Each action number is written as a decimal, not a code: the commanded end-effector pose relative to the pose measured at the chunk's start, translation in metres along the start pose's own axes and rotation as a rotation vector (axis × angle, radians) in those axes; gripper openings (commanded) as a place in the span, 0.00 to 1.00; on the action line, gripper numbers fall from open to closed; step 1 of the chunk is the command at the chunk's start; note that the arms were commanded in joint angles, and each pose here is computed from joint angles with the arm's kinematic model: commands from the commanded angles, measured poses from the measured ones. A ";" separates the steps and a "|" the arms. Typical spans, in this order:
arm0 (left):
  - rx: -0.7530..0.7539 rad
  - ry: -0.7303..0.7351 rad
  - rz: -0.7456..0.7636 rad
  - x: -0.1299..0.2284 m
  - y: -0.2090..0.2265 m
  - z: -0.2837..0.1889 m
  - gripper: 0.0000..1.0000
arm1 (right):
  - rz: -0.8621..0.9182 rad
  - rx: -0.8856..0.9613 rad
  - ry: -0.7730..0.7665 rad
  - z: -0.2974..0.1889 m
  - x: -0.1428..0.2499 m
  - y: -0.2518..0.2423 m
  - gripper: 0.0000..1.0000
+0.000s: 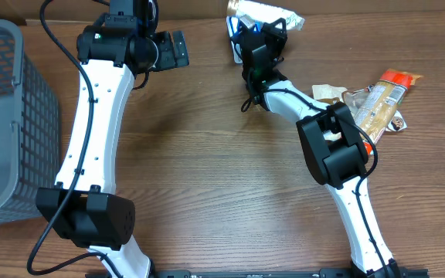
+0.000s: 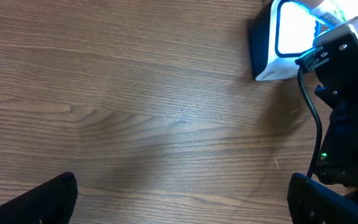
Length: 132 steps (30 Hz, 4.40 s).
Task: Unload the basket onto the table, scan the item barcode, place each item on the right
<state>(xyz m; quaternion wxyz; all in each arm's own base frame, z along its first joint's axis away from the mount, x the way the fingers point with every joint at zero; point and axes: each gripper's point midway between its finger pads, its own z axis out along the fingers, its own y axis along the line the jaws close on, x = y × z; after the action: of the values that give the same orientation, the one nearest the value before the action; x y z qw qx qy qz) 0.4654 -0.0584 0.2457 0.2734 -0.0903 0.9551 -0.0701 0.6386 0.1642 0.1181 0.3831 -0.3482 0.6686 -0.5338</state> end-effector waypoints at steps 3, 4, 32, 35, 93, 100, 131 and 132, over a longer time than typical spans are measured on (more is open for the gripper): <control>0.000 -0.009 0.002 -0.003 -0.001 -0.002 1.00 | 0.110 0.080 -0.011 -0.018 -0.013 -0.066 0.04; 0.000 -0.009 0.002 -0.003 -0.001 -0.002 1.00 | 0.122 0.088 -0.013 -0.021 -0.014 -0.075 0.04; 0.000 -0.009 0.002 -0.003 -0.001 -0.002 0.99 | 1.065 -1.475 0.386 -0.224 0.130 -0.074 0.04; 0.000 -0.009 0.002 -0.003 -0.001 -0.002 1.00 | 1.113 -1.520 0.429 -0.214 0.145 -0.044 0.04; 0.000 -0.009 0.002 -0.003 -0.001 -0.002 0.99 | 1.430 -1.014 0.056 -0.392 0.275 -0.288 1.00; 0.000 -0.009 0.002 -0.003 -0.001 -0.002 1.00 | 1.408 -0.976 0.190 -0.375 0.290 -0.263 1.00; 0.000 -0.009 0.002 -0.003 -0.001 -0.002 1.00 | 1.450 -0.545 -0.662 -0.312 0.267 -0.089 1.00; 0.000 -0.009 0.002 -0.003 -0.001 -0.002 0.99 | 1.450 -0.544 -0.663 -0.312 0.268 -0.085 1.00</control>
<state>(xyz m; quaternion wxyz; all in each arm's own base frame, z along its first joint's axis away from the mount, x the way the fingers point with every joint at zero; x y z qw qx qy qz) 0.4654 -0.0584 0.2457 0.2734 -0.0903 0.9551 -0.0701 0.2434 0.0567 0.2139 0.7045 -0.0604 0.6887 0.1604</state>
